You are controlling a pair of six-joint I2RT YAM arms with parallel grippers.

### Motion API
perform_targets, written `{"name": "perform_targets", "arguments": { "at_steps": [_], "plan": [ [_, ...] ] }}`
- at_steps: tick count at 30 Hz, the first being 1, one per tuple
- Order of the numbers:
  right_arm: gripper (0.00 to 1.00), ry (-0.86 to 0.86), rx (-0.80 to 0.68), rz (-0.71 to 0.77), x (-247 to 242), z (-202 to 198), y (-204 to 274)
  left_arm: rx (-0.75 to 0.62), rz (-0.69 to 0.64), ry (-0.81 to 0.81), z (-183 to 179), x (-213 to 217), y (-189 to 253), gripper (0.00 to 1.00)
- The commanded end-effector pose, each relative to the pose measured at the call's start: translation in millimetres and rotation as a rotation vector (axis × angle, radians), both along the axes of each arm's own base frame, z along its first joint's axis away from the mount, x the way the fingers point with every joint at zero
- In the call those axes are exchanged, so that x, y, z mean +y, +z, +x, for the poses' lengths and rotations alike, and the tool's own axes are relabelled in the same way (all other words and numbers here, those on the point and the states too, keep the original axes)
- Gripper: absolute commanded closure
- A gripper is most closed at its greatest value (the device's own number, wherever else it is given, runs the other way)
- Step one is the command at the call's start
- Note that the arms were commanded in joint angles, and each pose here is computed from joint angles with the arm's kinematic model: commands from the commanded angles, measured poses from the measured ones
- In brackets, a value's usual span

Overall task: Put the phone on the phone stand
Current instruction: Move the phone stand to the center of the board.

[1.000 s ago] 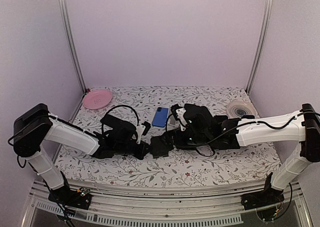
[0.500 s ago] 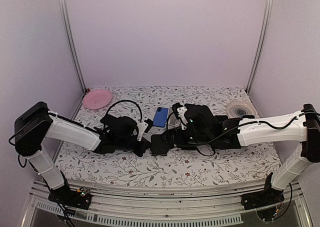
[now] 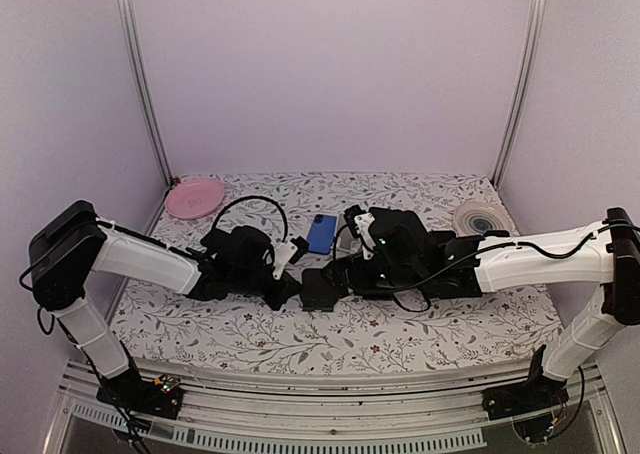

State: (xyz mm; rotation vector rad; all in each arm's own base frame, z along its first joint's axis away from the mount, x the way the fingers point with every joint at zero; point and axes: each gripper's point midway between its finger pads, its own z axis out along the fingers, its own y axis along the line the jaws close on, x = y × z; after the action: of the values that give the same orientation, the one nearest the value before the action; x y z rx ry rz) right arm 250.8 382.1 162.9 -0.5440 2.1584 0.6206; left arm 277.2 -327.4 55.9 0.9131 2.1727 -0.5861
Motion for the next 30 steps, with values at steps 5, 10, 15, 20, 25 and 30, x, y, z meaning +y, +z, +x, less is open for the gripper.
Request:
{"name": "perform_targets", "arguments": {
  "at_steps": [5,10,15,20,25,30],
  "plan": [
    [0.01,-0.012,-0.045,0.032,0.2,3.9,25.0,-0.008,-0.013,-0.011,9.9,2.1,5.6,1.0],
    [0.01,-0.013,-0.053,0.034,1.0,5.2,28.3,-0.021,-0.024,0.006,11.2,5.2,15.1,0.97],
    [0.01,-0.014,-0.06,0.04,0.8,5.4,32.8,-0.029,-0.037,0.003,10.0,5.6,26.5,0.94],
    [0.01,-0.031,-0.078,0.041,-6.2,5.8,41.0,-0.061,-0.091,0.017,11.0,7.3,55.2,0.91],
    [0.01,-0.055,-0.097,0.053,-14.5,7.1,51.0,-0.109,-0.097,0.185,40.5,25.1,87.4,0.72],
    [0.01,-0.066,-0.098,0.064,-20.7,4.8,54.6,-0.109,-0.031,0.406,74.6,51.7,95.2,0.59]
  ]
}}
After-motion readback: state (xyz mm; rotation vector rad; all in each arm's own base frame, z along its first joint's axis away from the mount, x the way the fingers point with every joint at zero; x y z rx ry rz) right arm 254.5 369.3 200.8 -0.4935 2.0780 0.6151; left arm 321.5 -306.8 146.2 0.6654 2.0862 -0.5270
